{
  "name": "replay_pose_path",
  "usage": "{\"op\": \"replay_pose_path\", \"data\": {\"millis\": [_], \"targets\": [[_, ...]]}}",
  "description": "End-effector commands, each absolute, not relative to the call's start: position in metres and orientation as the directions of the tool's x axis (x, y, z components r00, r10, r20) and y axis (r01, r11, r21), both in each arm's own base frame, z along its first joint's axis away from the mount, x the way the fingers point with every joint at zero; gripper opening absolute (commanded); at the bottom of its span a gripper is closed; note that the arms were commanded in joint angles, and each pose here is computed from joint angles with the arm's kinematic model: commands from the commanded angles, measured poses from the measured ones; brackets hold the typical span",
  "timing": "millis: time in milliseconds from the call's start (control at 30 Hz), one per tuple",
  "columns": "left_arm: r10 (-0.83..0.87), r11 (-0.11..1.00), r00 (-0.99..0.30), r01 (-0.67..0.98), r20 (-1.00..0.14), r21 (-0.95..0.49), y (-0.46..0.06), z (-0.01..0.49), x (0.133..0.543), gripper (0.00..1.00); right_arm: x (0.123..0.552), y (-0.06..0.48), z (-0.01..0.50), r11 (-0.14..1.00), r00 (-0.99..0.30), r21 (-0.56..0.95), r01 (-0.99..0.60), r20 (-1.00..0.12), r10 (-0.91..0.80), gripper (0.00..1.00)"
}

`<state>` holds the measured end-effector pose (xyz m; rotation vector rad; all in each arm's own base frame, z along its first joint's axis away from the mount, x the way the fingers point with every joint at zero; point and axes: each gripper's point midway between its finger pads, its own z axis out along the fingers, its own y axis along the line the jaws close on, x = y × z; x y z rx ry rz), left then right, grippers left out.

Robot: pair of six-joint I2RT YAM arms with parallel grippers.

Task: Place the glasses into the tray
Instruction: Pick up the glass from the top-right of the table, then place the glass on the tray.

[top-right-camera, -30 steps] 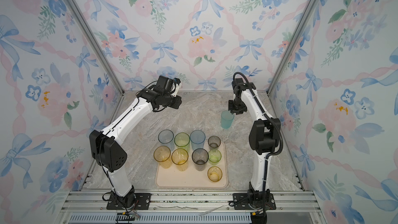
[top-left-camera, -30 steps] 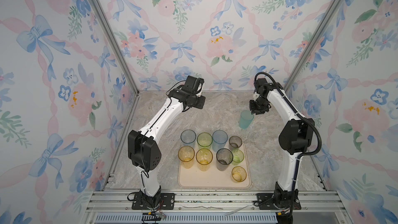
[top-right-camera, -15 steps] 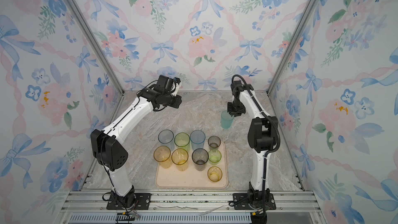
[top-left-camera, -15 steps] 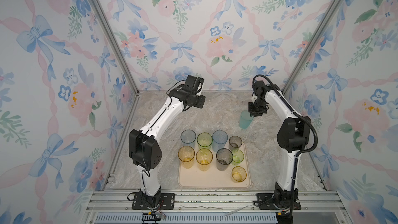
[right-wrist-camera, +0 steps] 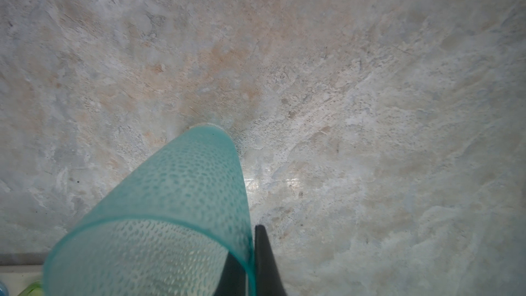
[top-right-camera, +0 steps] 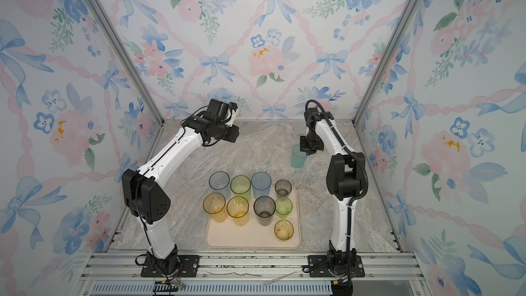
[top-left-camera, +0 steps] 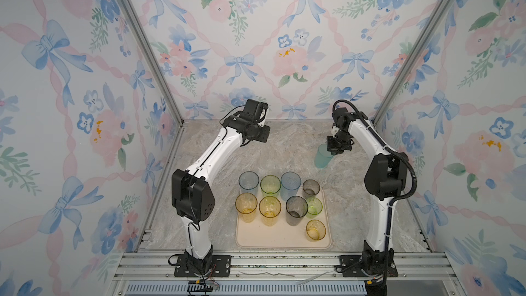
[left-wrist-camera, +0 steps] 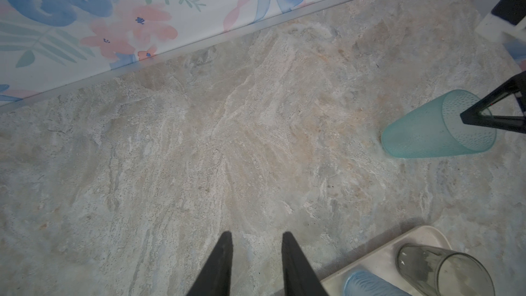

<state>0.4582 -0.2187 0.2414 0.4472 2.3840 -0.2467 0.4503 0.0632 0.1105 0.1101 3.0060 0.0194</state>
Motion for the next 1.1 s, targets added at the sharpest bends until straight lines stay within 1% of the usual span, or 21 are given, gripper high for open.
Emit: {"op": "replay_pose_path", "data": {"millis": [0, 100, 233, 400, 533, 700, 767, 933, 1067], "targets": [[0.253, 0.921, -0.694, 0.386, -0.674, -0.051, -0.216, 0.244, 0.465, 0.33, 0.454, 0.059, 0.112, 0.997, -0.988, 0.014, 0.080, -0.135, 0.081, 0.00], [0.253, 0.920, -0.695, 0.388, -0.673, -0.054, -0.216, 0.244, 0.465, 0.32, 0.455, 0.058, 0.118, 0.997, -0.984, 0.006, 0.080, -0.157, 0.080, 0.00], [0.258, 0.917, -0.697, 0.395, -0.669, -0.058, -0.217, 0.242, 0.462, 0.32, 0.458, 0.059, 0.139, 0.995, -0.969, 0.023, 0.096, -0.228, 0.099, 0.00], [0.264, 0.909, -0.687, 0.413, -0.677, -0.064, -0.217, 0.247, 0.462, 0.32, 0.451, 0.066, 0.193, 0.992, -0.925, 0.085, 0.090, -0.363, 0.115, 0.00], [0.269, 0.896, -0.677, 0.437, -0.686, -0.079, -0.218, 0.253, 0.460, 0.32, 0.427, 0.080, 0.240, 0.996, -0.893, 0.083, 0.032, -0.446, 0.066, 0.00], [0.266, 0.884, -0.654, 0.458, -0.708, -0.090, -0.217, 0.268, 0.454, 0.32, 0.379, 0.108, 0.289, 0.993, -0.851, 0.073, -0.094, -0.524, -0.042, 0.00], [0.261, 0.886, -0.644, 0.455, -0.719, -0.086, -0.214, 0.276, 0.451, 0.32, 0.351, 0.119, 0.317, 0.983, -0.810, 0.097, -0.155, -0.582, -0.071, 0.00], [0.220, 0.903, -0.628, 0.420, -0.747, -0.087, -0.202, 0.298, 0.439, 0.32, 0.282, 0.150, 0.363, 0.921, -0.732, 0.209, -0.329, -0.673, -0.108, 0.00], [0.181, 0.917, -0.619, 0.388, -0.764, -0.097, -0.194, 0.312, 0.432, 0.33, 0.215, 0.169, 0.383, 0.844, -0.666, 0.198, -0.498, -0.711, -0.226, 0.00]]}}
